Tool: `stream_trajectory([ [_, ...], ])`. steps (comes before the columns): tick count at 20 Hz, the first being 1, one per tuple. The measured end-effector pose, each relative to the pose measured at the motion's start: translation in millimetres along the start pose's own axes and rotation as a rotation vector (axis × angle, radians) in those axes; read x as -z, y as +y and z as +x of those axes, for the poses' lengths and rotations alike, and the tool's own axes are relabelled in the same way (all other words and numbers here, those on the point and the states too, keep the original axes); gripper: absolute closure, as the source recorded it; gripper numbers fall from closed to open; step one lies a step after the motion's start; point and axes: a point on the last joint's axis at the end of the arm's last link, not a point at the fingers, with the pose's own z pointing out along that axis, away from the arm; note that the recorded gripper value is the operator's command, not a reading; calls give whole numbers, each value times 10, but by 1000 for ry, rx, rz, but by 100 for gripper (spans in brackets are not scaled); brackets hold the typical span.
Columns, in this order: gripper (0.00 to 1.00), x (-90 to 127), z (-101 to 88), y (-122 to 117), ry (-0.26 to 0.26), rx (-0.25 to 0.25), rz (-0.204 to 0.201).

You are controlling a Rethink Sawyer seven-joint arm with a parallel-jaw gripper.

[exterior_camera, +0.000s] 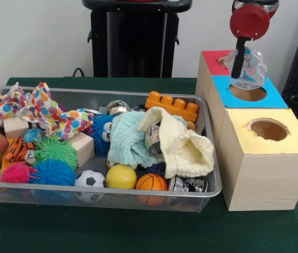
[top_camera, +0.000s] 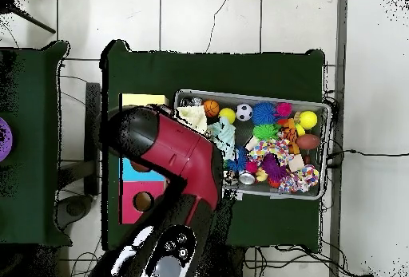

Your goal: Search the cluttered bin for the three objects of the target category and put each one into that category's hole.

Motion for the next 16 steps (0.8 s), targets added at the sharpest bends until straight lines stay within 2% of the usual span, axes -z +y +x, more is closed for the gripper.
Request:
stream_trajectory([
  [11,100,-18,16,29,4,-3,-2],
  [16,100,-33,-71,-60,4,-23,15],
])
